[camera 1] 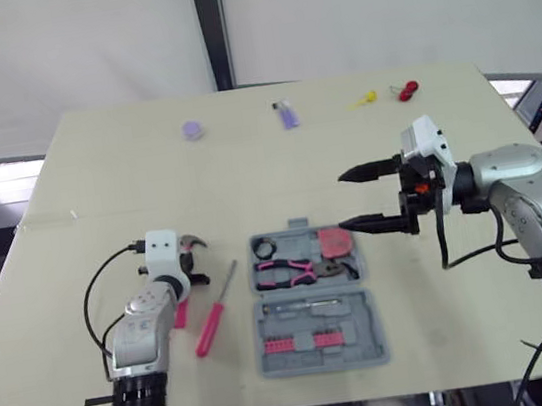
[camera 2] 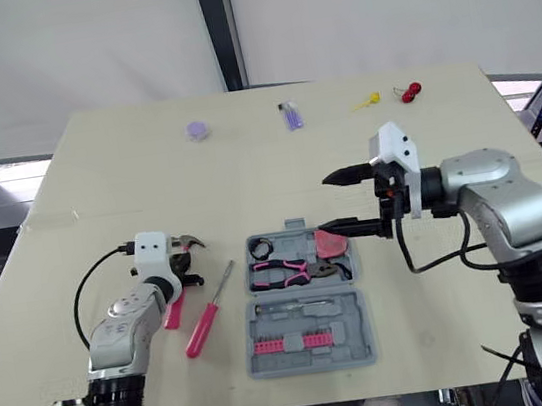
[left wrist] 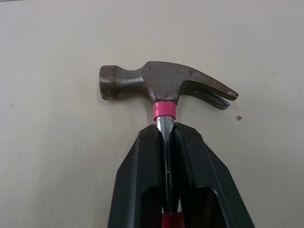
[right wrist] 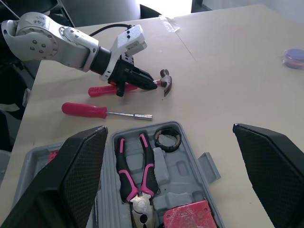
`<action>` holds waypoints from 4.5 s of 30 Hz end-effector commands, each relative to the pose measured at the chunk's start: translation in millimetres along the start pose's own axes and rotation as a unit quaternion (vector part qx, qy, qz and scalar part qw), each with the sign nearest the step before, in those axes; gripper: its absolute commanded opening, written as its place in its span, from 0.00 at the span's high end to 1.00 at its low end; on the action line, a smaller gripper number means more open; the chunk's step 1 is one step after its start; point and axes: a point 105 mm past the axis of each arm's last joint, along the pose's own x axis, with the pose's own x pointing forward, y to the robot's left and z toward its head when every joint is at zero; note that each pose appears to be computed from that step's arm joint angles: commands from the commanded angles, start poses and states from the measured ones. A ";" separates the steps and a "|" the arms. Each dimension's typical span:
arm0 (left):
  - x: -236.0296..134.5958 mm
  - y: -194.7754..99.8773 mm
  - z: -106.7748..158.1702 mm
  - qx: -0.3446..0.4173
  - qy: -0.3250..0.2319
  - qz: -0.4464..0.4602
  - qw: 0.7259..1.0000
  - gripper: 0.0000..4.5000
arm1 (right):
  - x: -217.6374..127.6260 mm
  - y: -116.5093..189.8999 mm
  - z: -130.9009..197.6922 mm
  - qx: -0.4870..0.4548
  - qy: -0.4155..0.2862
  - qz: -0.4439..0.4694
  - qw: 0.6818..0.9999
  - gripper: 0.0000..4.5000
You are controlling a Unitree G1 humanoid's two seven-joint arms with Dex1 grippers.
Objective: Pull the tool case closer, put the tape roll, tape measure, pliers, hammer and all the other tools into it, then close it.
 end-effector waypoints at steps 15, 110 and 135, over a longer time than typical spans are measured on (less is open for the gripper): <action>-81.3 -92.2 87.0 0.318 -0.027 -0.441 0.839 0.99 | -20.6 32.9 -12.0 -0.001 0.038 0.041 0.998 0.00; -76.4 -254.9 -4.9 0.437 0.111 -0.525 0.722 0.99 | -73.6 68.4 -53.9 0.053 0.161 0.014 0.986 0.00; -82.3 -258.5 -2.3 0.432 0.103 -0.531 0.722 0.52 | -74.5 69.7 -55.9 0.058 0.163 0.013 0.985 0.00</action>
